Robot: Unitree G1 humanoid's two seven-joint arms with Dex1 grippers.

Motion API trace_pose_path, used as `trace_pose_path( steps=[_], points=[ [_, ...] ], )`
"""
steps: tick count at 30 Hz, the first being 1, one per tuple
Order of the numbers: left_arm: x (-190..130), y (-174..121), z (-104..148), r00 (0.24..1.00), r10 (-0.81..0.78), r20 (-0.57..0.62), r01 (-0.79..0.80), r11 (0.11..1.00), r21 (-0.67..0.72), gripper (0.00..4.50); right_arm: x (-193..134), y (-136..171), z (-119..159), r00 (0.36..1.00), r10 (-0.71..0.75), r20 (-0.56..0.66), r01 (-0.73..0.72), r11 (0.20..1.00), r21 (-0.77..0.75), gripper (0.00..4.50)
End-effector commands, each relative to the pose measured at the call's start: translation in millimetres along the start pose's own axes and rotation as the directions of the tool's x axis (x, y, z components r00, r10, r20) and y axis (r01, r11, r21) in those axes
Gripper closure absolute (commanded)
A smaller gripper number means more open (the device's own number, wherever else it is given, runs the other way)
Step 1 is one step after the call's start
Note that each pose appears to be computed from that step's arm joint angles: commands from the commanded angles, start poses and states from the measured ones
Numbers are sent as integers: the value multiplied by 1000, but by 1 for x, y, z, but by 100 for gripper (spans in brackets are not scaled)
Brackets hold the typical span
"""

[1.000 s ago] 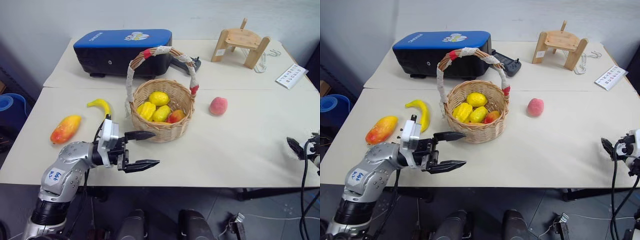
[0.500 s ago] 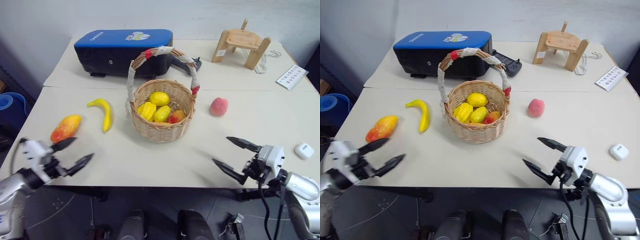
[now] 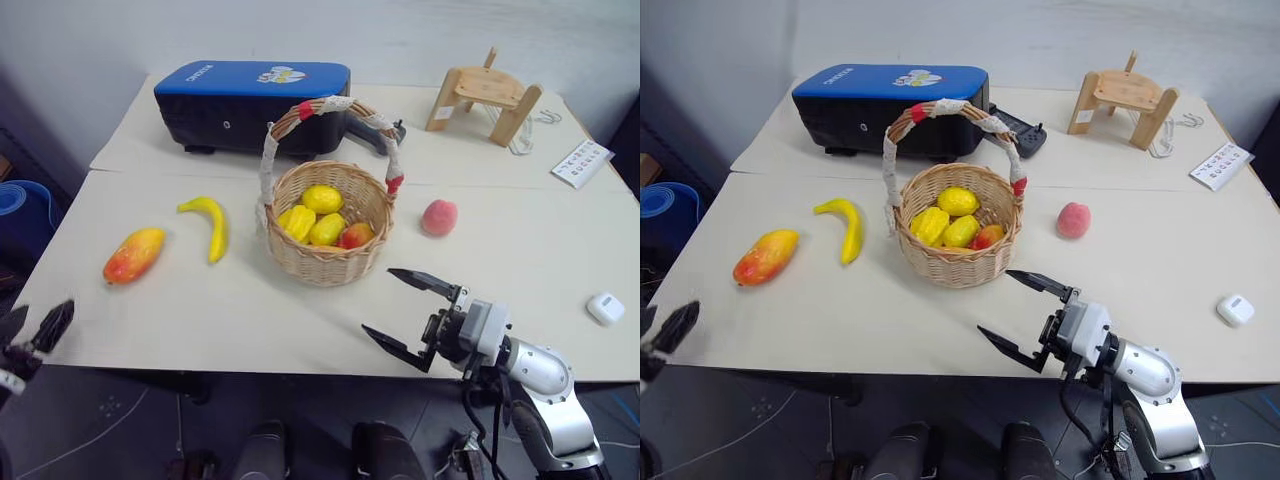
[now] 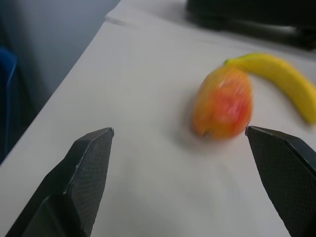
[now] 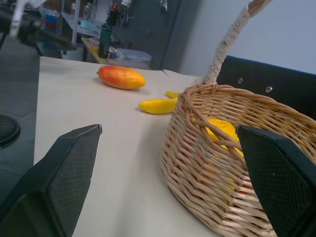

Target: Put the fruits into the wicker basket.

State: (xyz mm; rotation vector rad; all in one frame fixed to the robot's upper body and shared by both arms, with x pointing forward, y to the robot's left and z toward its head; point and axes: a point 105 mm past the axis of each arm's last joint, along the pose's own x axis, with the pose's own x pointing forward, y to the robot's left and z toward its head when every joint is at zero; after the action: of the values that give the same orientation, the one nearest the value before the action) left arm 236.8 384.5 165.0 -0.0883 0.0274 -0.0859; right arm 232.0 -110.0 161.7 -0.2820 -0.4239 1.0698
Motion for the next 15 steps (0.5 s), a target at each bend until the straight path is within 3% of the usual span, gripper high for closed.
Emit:
trace_pose_path(
  steps=[1,4,11,15],
  points=[
    [25,-14,14,991,-75,-112,78,997,21,0,2,-3,9,1000,6,28,-5,1000,-21,1],
    [45,-11,6,954,-71,-290,96,992,75,0,4,-8,8,1000,-3,23,4,999,-32,1],
    [71,-5,-25,859,-72,-507,144,984,104,0,8,-8,9,999,-10,31,11,999,-39,1],
    [76,-3,-26,840,-77,-536,175,976,133,92,7,-9,10,999,-30,28,31,999,-43,0]
  ],
)
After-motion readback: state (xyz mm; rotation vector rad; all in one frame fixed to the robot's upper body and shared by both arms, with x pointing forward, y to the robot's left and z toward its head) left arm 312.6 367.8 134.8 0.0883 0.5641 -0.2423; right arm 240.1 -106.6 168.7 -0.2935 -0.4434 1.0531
